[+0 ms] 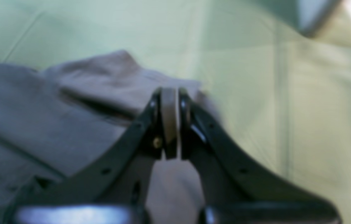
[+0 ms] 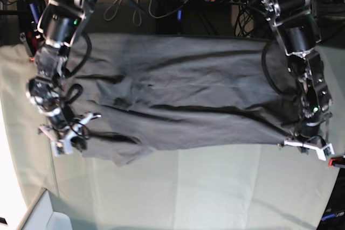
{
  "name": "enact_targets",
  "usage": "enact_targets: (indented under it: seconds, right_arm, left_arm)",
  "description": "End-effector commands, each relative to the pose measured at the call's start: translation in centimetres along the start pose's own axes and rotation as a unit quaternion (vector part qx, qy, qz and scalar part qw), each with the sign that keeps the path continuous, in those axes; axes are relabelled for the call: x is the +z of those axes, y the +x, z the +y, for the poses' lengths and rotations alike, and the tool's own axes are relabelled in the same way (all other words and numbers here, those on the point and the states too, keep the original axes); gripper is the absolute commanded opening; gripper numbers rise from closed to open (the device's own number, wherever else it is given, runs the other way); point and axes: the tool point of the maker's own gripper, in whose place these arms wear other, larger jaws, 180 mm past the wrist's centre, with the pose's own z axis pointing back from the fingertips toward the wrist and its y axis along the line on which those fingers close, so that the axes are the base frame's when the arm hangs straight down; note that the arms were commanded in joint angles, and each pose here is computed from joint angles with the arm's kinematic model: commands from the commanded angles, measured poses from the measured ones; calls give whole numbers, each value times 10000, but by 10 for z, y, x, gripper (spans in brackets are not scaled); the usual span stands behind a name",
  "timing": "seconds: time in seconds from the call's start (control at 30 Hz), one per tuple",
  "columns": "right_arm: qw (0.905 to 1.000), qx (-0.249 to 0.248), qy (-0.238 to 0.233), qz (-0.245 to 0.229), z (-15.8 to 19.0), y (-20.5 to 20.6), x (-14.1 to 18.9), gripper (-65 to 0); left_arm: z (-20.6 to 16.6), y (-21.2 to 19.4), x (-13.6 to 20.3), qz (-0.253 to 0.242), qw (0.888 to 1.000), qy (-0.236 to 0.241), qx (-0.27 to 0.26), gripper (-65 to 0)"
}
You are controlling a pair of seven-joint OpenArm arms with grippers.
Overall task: Layout the t-shirt on the table in an organized manner, then fold the t-shirt properly
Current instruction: 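Grasp the folded shirt's edge with both grippers, then pull the held edge with both grippers to straighten the folded shirt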
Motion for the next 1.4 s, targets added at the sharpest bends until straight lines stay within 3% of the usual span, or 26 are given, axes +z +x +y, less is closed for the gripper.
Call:
enact_targets:
  seconds: [0.0, 0.23, 0.33, 1.13, 1.37]
  right_arm:
    - [9998, 58, -3, -187, -10, 17, -6, -584]
    - [9995, -125, 195, 226, -14, 0, -29, -273]
    - [9989, -217, 255, 330, -15, -5, -34, -217]
    - [9959, -459, 463, 628, -2, -31, -37, -223]
    - [9965, -452, 442, 549, -5, -21, -41, -394]
  left_arm:
    - [1, 21, 0, -273, 9996, 6, -17, -650]
    - [2, 21, 0, -277, 9996, 23, -2, -650]
    - [3, 21, 0, -279, 9996, 28, 4, -650]
    - [2, 20, -1, -267, 9996, 13, -11, -650]
    - [2, 20, 0, -268, 9996, 21, -13, -650]
